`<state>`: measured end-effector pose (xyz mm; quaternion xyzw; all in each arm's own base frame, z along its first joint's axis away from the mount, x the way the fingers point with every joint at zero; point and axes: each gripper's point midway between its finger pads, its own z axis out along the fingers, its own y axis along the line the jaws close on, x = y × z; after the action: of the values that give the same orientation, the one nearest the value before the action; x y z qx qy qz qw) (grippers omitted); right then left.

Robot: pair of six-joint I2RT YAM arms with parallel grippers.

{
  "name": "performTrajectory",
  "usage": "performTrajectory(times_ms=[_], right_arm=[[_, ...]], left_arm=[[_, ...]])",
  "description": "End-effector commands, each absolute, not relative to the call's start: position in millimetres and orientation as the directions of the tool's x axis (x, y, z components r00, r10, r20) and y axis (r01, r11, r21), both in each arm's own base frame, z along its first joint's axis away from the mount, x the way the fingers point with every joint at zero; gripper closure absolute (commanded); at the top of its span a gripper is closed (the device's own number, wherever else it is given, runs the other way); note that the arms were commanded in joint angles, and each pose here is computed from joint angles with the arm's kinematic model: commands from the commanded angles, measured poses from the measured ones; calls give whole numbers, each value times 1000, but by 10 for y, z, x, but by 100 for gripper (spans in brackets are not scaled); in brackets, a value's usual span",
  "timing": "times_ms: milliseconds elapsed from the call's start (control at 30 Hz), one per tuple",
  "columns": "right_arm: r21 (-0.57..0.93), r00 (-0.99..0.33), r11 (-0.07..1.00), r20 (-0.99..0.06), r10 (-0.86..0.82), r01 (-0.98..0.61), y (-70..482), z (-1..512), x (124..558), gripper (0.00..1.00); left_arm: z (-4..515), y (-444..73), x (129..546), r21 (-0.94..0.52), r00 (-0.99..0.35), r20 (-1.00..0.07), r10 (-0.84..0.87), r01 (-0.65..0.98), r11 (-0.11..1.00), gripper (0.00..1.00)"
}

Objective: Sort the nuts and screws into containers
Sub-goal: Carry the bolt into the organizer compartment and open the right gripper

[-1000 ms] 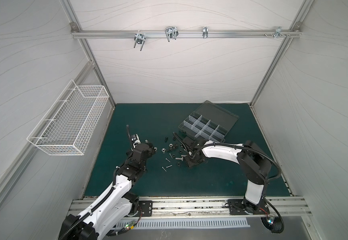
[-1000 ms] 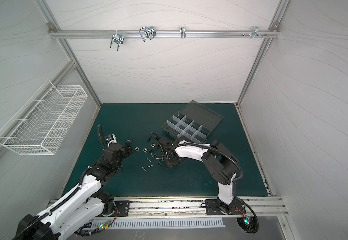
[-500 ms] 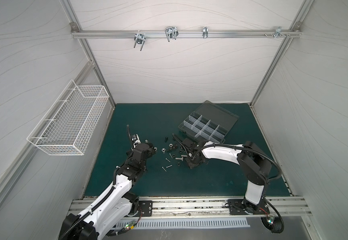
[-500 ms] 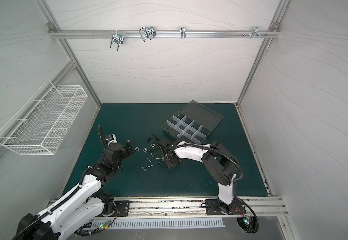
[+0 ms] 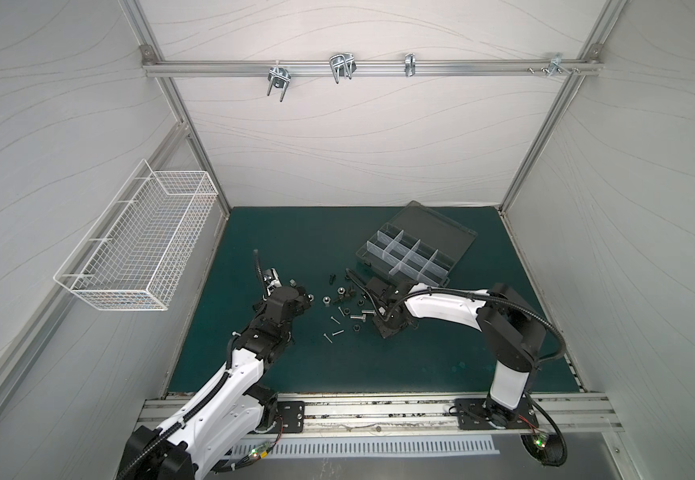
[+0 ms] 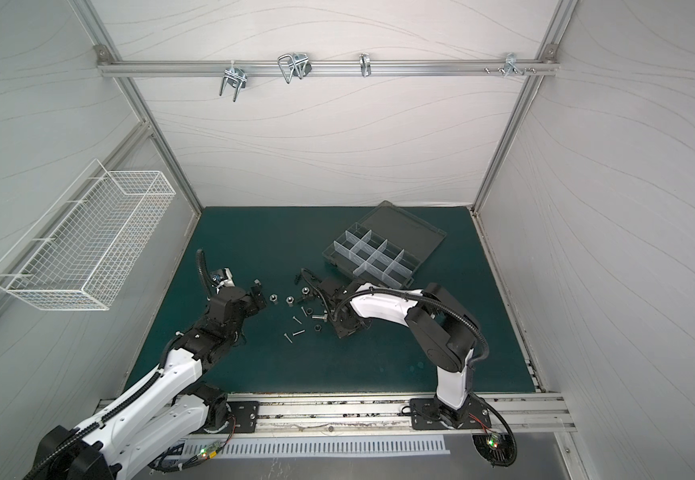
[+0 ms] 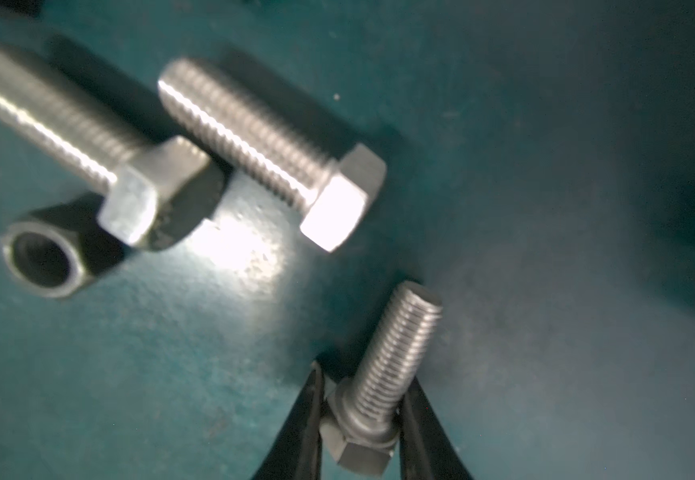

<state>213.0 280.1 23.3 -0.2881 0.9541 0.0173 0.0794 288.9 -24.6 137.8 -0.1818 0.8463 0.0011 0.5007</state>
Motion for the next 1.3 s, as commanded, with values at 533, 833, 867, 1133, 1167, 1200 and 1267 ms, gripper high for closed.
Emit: performTrajectory(times_ms=[533,833,867,1133,1167,1200,1267], right_arm=[[-90,-814,891,-373,-444,-445,2270,1126,3271,94],[-112,-818,893,-364,-445,-436,2139,1026,3563,92],[-107,-820,894,-363,-442,-434,2131,1007,3579,91],[-100,-833,897,-337,-438,-431,2116,834,3629,82],[-101,-834,897,-333,-439,-431,2113,815,3630,80],[-100,-836,897,-331,-438,-431,2108,803,3630,78],[-98,-839,898,-326,-436,-429,2105,775,3629,73]], left_arm=[[1602,-280,2982,-228,-378,-863,-336,-302,926,0],[1601,-262,2957,-223,-379,-863,-334,-306,925,0],[1601,-265,2955,-225,-379,-863,-335,-305,925,0],[1605,-270,2970,-224,-381,-862,-335,-306,925,0],[1603,-272,2970,-224,-381,-862,-335,-305,925,0],[1600,-273,2971,-224,-382,-862,-334,-305,926,0],[1596,-268,2967,-223,-382,-862,-334,-307,925,0]])
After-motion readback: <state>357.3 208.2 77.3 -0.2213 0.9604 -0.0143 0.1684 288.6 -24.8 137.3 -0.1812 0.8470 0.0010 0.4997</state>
